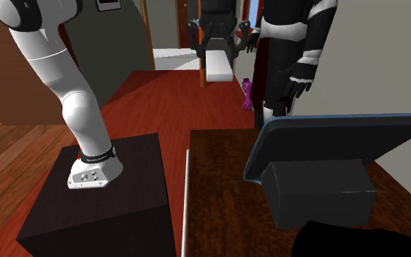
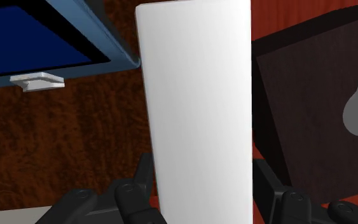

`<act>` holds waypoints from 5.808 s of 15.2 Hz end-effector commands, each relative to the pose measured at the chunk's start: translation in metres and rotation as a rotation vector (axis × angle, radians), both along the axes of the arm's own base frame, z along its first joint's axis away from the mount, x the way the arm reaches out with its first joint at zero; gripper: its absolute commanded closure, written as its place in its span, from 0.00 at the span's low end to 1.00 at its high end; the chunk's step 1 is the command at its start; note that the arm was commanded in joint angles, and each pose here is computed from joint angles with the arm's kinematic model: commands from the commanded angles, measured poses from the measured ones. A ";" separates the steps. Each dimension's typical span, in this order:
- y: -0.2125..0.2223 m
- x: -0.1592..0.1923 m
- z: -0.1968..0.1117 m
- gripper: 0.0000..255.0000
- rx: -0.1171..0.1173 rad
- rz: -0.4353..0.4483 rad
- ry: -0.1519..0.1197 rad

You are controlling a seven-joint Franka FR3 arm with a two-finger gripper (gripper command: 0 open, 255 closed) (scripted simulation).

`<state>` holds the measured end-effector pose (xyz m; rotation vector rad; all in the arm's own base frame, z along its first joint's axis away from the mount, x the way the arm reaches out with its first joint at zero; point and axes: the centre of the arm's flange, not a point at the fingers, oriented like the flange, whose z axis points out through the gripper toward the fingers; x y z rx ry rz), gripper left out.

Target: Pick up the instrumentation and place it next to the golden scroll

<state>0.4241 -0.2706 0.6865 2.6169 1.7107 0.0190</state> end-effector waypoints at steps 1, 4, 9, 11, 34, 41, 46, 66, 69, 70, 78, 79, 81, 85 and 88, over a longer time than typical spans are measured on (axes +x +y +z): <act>-0.025 -0.006 0.002 1.00 -0.001 0.003 0.000; -0.062 -0.019 0.002 1.00 -0.001 0.003 0.000; -0.124 -0.041 0.002 1.00 -0.001 0.003 0.000; -0.149 -0.050 0.002 1.00 -0.001 0.003 0.000; -0.271 -0.093 -0.066 1.00 -0.001 0.003 0.000; -0.271 -0.093 -0.103 1.00 -0.001 0.003 0.000; -0.271 -0.093 -0.130 1.00 -0.001 0.003 0.000; -0.271 -0.093 -0.235 1.00 -0.001 0.003 0.000; -0.271 -0.093 -0.251 1.00 -0.001 0.003 0.000; -0.271 -0.093 -0.256 1.00 -0.001 0.003 0.000; -0.271 -0.093 -0.299 1.00 -0.001 0.003 0.000; -0.271 -0.093 -0.304 1.00 -0.001 0.003 0.000; -0.271 -0.093 -0.314 1.00 -0.001 0.003 0.000; -0.271 -0.093 -0.336 1.00 -0.001 0.003 0.000; -0.271 -0.093 -0.348 1.00 -0.001 0.003 0.000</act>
